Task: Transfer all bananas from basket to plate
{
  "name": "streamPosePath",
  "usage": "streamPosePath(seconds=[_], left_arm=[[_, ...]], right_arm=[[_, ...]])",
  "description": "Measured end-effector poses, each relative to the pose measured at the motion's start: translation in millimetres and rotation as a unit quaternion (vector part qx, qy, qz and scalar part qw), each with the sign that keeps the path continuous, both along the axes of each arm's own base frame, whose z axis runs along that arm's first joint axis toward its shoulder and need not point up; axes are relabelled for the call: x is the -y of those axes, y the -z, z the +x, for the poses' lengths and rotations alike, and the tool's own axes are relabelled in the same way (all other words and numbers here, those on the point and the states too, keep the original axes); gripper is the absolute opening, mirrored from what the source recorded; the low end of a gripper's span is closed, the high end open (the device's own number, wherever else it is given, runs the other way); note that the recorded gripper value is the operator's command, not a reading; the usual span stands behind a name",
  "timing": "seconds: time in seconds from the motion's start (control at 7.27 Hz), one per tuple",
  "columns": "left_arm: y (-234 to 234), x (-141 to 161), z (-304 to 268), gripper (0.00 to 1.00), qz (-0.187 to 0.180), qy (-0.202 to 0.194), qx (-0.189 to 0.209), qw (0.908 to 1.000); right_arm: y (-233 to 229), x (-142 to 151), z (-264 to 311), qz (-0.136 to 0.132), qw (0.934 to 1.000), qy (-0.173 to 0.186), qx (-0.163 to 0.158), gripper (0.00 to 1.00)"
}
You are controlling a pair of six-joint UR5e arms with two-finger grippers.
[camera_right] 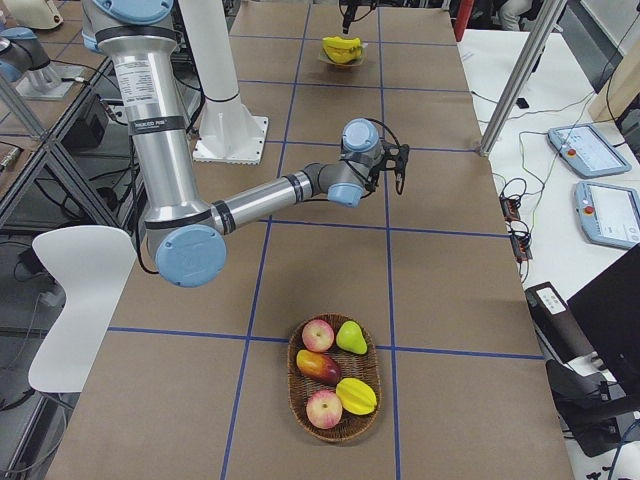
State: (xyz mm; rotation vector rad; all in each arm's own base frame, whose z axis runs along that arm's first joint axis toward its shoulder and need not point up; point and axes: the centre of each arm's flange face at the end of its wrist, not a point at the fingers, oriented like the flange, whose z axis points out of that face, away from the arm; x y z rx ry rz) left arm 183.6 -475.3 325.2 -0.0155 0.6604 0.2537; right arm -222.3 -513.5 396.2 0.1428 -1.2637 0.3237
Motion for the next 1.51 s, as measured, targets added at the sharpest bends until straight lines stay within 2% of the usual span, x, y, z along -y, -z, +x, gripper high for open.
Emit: streamPosePath(seconds=[0.28, 0.55, 0.83, 0.96, 1.1, 1.51], left_arm=[[-7.4, 34.2, -51.9, 0.99, -0.017, 0.046, -0.073, 0.9961], [-32.0, 65.1, -86.7, 0.99, -0.015, 0.081, -0.096, 0.992], [-67.7, 89.0, -104.6, 0.99, -0.008, 0.1, -0.101, 0.9897], [-88.7, 96.3, -116.2, 0.99, -0.008, 0.108, -0.1, 0.9891], [-110.0, 99.5, -128.1, 0.99, -0.007, 0.11, -0.098, 0.9891], [-153.3, 93.4, -139.2, 0.99, -0.003, 0.097, -0.091, 0.9912]], right_arm=[[-27.4, 26.3, 78.0, 0.028, 0.9973, 0.021, -0.065, 1.0], [-50.1, 44.3, 129.1, 0.05, 0.9888, 0.057, -0.129, 1.0], [-55.5, 66.7, 173.0, 0.058, 0.9757, 0.101, -0.185, 1.0], [-57.7, 71.9, 199.7, 0.06, 0.9699, 0.119, -0.204, 1.0], [-65.3, 69.6, 220.8, 0.057, 0.9668, 0.128, -0.213, 1.0], [-107.8, 45.3, 242.5, 0.062, 0.9589, 0.162, -0.225, 1.0]])
